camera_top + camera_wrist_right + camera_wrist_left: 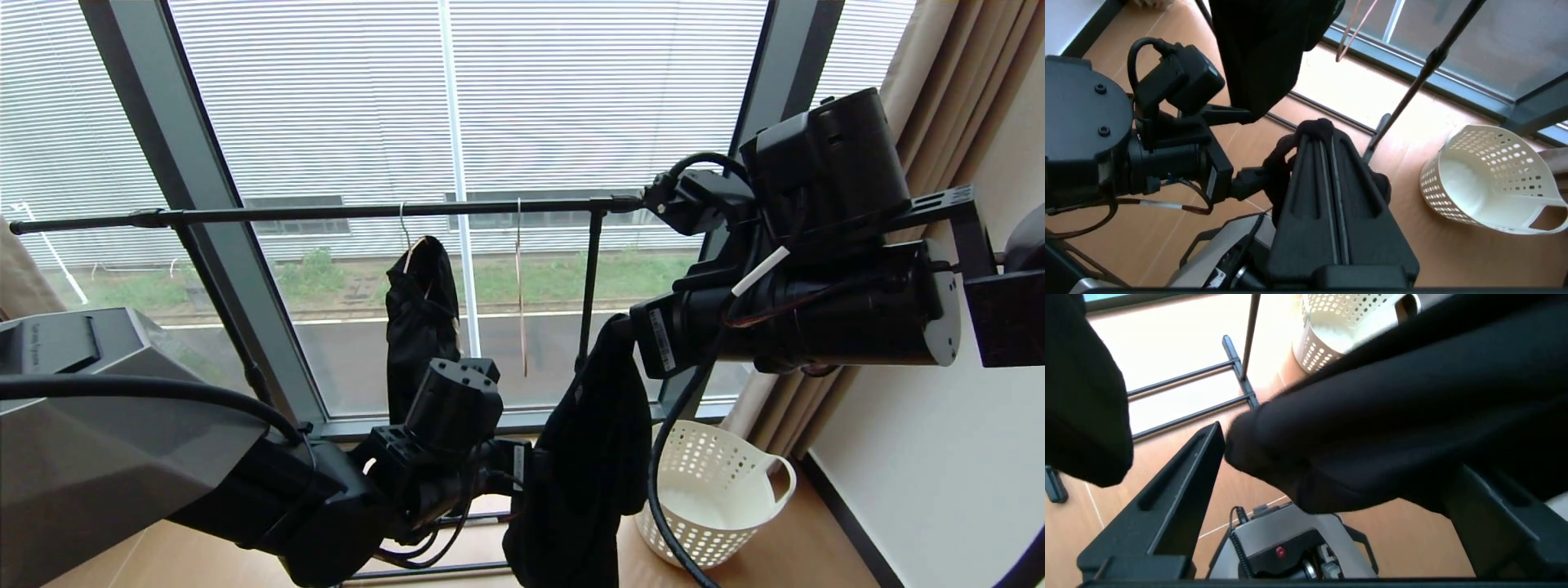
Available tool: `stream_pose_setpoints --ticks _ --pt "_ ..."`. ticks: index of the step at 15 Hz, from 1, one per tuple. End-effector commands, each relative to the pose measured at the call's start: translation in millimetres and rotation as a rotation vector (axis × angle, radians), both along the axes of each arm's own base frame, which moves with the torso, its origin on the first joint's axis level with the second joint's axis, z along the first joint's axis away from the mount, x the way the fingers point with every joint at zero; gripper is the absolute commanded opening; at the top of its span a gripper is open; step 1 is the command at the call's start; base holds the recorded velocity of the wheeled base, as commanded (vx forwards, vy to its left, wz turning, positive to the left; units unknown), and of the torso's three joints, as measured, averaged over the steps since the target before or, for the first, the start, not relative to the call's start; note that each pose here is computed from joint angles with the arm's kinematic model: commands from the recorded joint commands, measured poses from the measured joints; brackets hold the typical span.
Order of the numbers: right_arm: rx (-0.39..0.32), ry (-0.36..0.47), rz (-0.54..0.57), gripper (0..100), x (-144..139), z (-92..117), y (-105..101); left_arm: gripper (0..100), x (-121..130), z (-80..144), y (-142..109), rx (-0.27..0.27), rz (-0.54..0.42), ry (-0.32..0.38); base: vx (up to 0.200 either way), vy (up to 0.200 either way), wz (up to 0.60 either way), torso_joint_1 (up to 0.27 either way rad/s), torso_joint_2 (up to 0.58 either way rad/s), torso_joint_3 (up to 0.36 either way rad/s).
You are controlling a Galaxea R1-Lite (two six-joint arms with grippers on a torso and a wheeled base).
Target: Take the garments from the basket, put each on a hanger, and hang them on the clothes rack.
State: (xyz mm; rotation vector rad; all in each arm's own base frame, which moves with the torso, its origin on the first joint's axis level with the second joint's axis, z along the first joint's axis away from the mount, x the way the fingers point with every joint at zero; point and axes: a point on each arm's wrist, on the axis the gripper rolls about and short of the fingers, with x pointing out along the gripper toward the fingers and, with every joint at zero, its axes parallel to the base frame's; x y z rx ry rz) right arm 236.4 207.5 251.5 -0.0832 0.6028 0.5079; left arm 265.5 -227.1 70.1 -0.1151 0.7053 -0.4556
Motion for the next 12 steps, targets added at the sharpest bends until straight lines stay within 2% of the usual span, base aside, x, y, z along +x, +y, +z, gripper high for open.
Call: stream_pose_setpoints --ticks 1,2,7,9,10,11,12 --pt "0.005 -0.007 -0.014 0 -0.1 3.2 -5.6 100 -1.9 8.9 2.8 -0.016 0.002 -0.018 0.000 0.000 0.00 0.000 0.00 0.000" --pt "0.004 -0.004 -0.025 0 2.2 2.1 -8.6 0 -4.9 12.8 4.7 -0.020 0.000 -0.024 0.000 0.000 0.00 0.000 0.00 0.000" --pt "-0.001 0.000 -0.061 0 6.4 0.5 -19.3 0 -10.5 17.3 10.9 -0.021 0.002 -0.027 0.000 0.000 0.00 0.000 0.00 0.000" --pt "-0.017 0.004 -0.092 0 8.2 -2.7 -28.8 0 -9.8 26.5 15.7 -0.035 0.012 -0.051 0.000 0.000 0.00 0.000 0.00 0.000" --pt "-0.063 -0.011 -0.123 0 11.3 -5.2 -36.6 0 -9.0 35.1 20.9 -0.051 0.025 -0.072 0.000 0.000 0.00 0.000 0.00 0.000" --pt "-0.161 -0.040 -0.131 0 15.5 -10.0 -45.9 0 -7.8 45.9 27.0 -0.064 0.036 -0.103 0.000 0.000 0.00 0.000 0.00 0.000" --pt "-0.219 -0.057 -0.127 0 18.1 -12.9 -51.7 0 -7.2 50.4 30.4 -0.067 0.041 -0.117 0.000 0.000 0.00 0.000 0.00 0.000"
